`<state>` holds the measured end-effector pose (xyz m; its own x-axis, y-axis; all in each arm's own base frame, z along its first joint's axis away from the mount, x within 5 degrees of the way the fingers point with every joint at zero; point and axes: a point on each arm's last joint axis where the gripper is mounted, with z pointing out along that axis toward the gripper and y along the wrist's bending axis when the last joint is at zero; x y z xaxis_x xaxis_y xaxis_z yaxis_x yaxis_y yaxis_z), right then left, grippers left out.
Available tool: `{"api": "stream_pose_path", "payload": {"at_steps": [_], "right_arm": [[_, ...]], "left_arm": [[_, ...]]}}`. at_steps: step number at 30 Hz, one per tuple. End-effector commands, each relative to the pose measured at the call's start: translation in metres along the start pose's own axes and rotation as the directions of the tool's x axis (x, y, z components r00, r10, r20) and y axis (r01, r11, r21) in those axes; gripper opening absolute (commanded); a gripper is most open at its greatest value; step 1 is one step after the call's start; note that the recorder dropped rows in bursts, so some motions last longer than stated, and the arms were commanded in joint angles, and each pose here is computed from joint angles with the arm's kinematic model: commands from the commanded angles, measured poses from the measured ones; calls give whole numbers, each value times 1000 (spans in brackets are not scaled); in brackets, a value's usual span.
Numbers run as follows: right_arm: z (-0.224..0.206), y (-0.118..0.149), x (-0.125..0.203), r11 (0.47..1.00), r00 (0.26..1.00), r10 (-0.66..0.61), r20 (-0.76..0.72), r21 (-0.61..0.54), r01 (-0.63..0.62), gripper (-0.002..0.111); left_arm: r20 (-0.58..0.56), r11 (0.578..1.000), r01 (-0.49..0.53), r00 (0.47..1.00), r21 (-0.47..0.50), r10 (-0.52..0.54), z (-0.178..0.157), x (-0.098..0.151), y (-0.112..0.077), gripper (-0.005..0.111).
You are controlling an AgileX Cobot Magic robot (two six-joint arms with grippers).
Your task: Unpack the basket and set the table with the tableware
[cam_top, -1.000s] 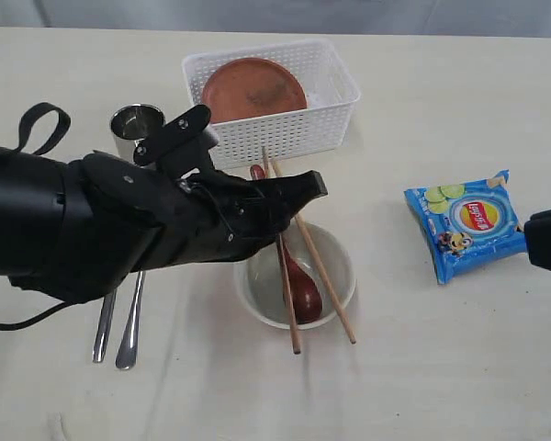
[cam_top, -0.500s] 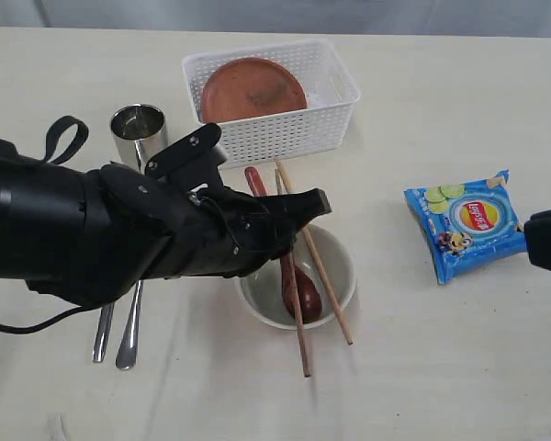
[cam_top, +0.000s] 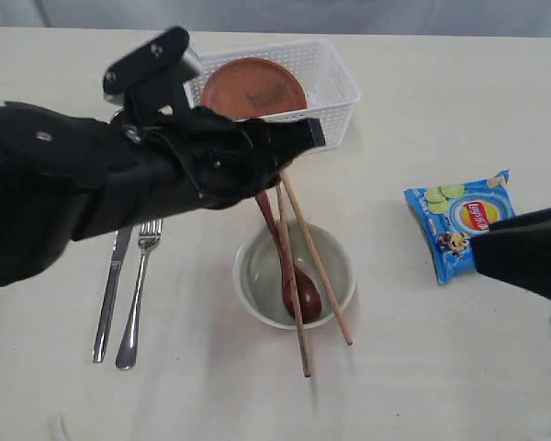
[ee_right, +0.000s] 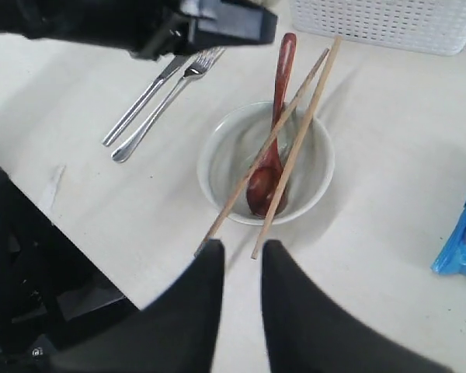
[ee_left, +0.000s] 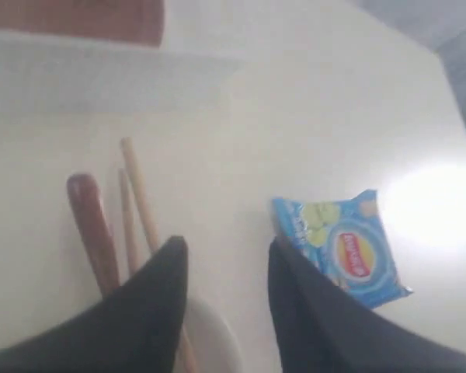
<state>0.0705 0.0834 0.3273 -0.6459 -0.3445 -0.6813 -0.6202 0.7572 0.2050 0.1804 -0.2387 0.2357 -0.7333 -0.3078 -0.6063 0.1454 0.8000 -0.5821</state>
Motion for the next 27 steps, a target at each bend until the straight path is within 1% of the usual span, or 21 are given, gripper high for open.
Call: {"api": "stream_pose_path", "payload": {"at_steps": [1, 2, 3, 4, 5, 7, 9, 10, 14, 17, 20, 23, 27], "right_arm": [[32, 1, -14, 1000, 999, 9, -43, 25, -7, 48], [40, 1, -17, 999, 998, 16, -60, 31, -14, 54], [50, 1, -19, 999, 996, 25, -85, 39, -22, 56], [61, 1, -21, 999, 993, 29, -111, 45, -24, 57], [72, 1, -22, 998, 990, 34, -140, 51, -27, 57], [95, 2, -26, 998, 983, 49, -176, 56, -40, 57], [116, 2, -27, 997, 976, 66, -206, 61, -54, 57], [128, 1, -28, 996, 973, 66, -222, 67, -53, 57], [167, 0, -32, 994, 950, 77, -301, 95, -51, 57], [189, 1, -39, 993, 937, 79, -340, 106, -45, 57], [206, 1, -43, 992, 927, 82, -365, 115, -43, 57], [221, 0, -43, 991, 913, 87, -398, 125, -40, 57], [237, -2, -38, 989, 894, 101, -437, 141, -43, 57]], "left_arm": [[132, 997, -75, 989, 33, 71, -35, -26, -5, 32], [156, 997, -79, 985, 25, 75, -44, -31, -4, 30], [179, 996, -86, 980, 6, 84, -53, -35, -1, 27], [198, 995, -97, 975, -19, 99, -60, -38, 3, 24], [235, 986, -159, 958, -48, 166, -70, -44, 5, 19], [284, 969, -232, 927, -80, 245, -88, -51, 11, 10], [329, 966, -245, 908, -86, 259, -108, -55, 20, 3], [347, 966, -244, 901, -87, 259, -116, -56, 24, 1], [423, 963, -247, 865, -111, 271, -148, -59, 46, 0], [457, 962, -236, 846, -140, 274, -163, -55, 65, 0], [481, 965, -218, 836, -147, 263, -173, -51, 79, 0], [496, 968, -208, 832, -141, 250, -179, -47, 89, 0], [503, 970, -205, 829, -134, 245, -182, -45, 94, 0]]}}
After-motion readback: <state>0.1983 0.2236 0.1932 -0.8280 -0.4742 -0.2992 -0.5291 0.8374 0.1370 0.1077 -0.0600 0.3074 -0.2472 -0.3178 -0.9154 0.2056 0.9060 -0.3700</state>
